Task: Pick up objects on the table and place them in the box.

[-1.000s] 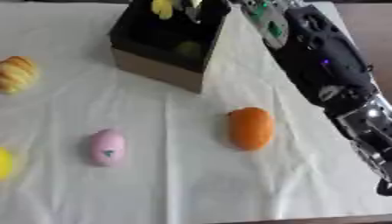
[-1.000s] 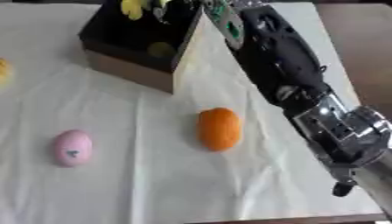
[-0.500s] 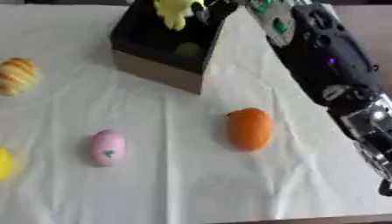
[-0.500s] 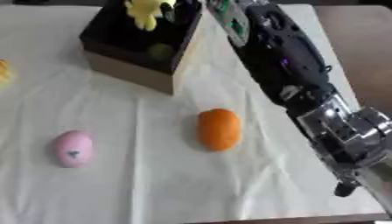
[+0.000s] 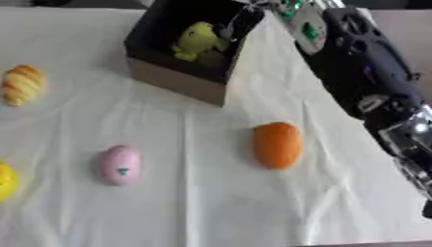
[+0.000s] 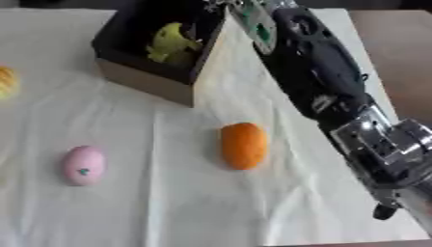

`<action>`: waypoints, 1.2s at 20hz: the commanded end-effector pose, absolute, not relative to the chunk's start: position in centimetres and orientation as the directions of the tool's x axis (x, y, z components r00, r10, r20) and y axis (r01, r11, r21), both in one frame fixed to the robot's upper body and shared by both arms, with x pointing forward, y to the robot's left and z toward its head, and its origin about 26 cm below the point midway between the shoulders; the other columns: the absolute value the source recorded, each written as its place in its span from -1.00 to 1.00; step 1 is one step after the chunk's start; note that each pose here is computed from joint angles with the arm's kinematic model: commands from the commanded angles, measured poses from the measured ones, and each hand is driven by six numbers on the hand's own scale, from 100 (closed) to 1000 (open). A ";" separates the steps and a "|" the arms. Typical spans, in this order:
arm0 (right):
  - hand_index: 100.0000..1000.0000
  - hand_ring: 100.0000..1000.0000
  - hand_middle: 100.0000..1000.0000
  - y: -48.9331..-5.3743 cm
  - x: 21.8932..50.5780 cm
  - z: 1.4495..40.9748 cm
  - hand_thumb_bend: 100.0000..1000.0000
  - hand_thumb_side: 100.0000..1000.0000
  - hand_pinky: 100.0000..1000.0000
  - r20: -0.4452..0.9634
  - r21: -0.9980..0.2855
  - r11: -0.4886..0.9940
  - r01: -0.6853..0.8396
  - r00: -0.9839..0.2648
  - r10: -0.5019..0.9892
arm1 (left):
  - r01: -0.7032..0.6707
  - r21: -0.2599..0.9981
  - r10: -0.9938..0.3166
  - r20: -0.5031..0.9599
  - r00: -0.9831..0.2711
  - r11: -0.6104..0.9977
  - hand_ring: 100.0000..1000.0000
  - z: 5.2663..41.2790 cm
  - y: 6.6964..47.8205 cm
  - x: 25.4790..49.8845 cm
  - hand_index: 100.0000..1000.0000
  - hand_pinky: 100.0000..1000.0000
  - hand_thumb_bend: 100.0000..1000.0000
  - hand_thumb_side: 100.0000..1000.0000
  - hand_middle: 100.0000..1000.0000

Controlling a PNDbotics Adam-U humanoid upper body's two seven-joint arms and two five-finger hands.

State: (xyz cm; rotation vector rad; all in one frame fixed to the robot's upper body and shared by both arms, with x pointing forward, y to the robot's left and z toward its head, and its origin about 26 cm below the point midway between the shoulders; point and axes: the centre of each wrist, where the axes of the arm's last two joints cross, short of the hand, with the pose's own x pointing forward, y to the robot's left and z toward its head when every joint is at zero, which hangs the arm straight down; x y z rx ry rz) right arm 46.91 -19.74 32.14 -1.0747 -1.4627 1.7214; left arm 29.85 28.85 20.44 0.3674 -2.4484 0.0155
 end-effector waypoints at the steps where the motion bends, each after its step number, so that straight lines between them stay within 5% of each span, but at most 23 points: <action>1: 1.00 0.97 0.80 -20.3 46.6 33.9 -0.82 -0.67 0.86 -0.215 -0.977 -0.194 0.093 -0.452 0.866 | -0.270 0.097 -0.276 0.565 -0.778 0.958 0.61 21.7 29.0 29.6 0.69 0.46 -0.24 0.48 0.47; 6: 0.83 0.82 0.64 -21.3 43.6 36.2 -1.00 -0.71 0.74 -0.200 -0.963 -0.088 0.255 -0.458 0.866 | -0.273 0.107 -0.284 0.568 -0.773 0.956 0.61 21.7 28.9 29.6 0.69 0.46 -0.24 0.49 0.47; 17: 0.81 0.79 0.60 -26.9 29.3 37.5 -1.00 -0.60 0.69 -0.329 -0.910 -0.156 0.385 -0.438 0.837 | -0.283 0.116 -0.298 0.562 -0.772 0.952 0.61 21.8 29.0 29.7 0.69 0.46 -0.24 0.49 0.47; 24: 0.83 0.79 0.61 -29.7 28.5 34.4 -1.00 -0.50 0.70 -0.323 -0.936 -0.195 0.294 -0.491 0.809 | -0.271 0.117 -0.289 0.563 -0.774 0.955 0.61 21.8 28.8 29.7 0.69 0.45 -0.24 0.49 0.47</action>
